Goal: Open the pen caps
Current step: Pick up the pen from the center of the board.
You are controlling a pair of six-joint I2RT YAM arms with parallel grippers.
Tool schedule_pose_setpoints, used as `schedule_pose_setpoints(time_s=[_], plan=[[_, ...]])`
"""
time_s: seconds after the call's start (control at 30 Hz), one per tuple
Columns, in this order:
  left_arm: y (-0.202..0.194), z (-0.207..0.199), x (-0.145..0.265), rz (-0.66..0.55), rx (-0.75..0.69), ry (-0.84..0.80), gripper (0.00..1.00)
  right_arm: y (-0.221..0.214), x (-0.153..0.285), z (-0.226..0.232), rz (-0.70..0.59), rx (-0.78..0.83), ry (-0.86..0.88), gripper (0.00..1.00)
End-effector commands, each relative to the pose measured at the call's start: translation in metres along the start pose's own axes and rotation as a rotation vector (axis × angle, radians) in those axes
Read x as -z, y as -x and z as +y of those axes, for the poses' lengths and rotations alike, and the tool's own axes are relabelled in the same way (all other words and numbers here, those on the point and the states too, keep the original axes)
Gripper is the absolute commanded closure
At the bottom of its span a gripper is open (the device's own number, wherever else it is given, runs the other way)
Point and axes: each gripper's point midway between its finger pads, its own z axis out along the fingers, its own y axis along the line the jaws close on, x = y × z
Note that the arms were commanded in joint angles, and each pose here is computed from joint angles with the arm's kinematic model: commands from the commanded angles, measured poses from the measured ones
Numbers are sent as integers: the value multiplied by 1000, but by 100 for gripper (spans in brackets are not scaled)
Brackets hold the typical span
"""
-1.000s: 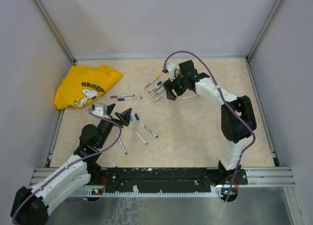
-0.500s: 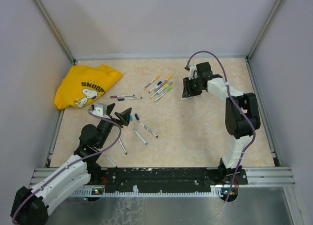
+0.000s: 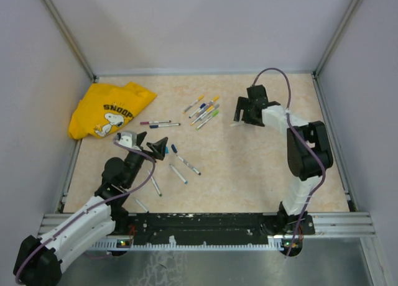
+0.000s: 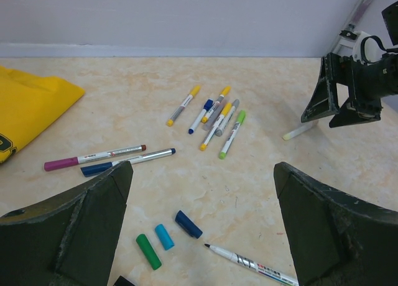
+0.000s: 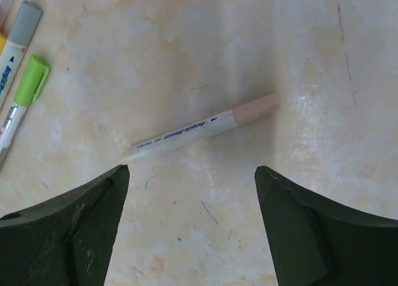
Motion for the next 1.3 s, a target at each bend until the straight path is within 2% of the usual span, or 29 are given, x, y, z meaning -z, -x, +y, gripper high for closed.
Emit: schedule_pose_setpoints(time_s=[0.0, 0.23, 0.6, 0.93, 1.1, 1.17, 1.27], plan=[[12, -1, -2, -42, 12, 0, 0, 37, -8, 4, -132, -66, -86, 18], [13, -1, 0, -51, 15, -1, 0, 47, -20, 2, -185, -81, -162, 20], [14, 0, 1, -58, 17, -1, 0, 23, -41, 1, -107, -48, -163, 30], [13, 0, 2, -58, 17, 1, 0, 18, -39, 11, -97, 65, -128, 56], [14, 0, 2, -61, 17, 0, 0, 13, -38, 22, -83, 170, -85, 81], [13, 0, 2, -61, 17, 0, 0, 11, -38, 26, -72, 217, -59, 86], [13, 0, 2, -60, 17, 0, 0, 4, -38, 32, -41, 309, -32, 87]])
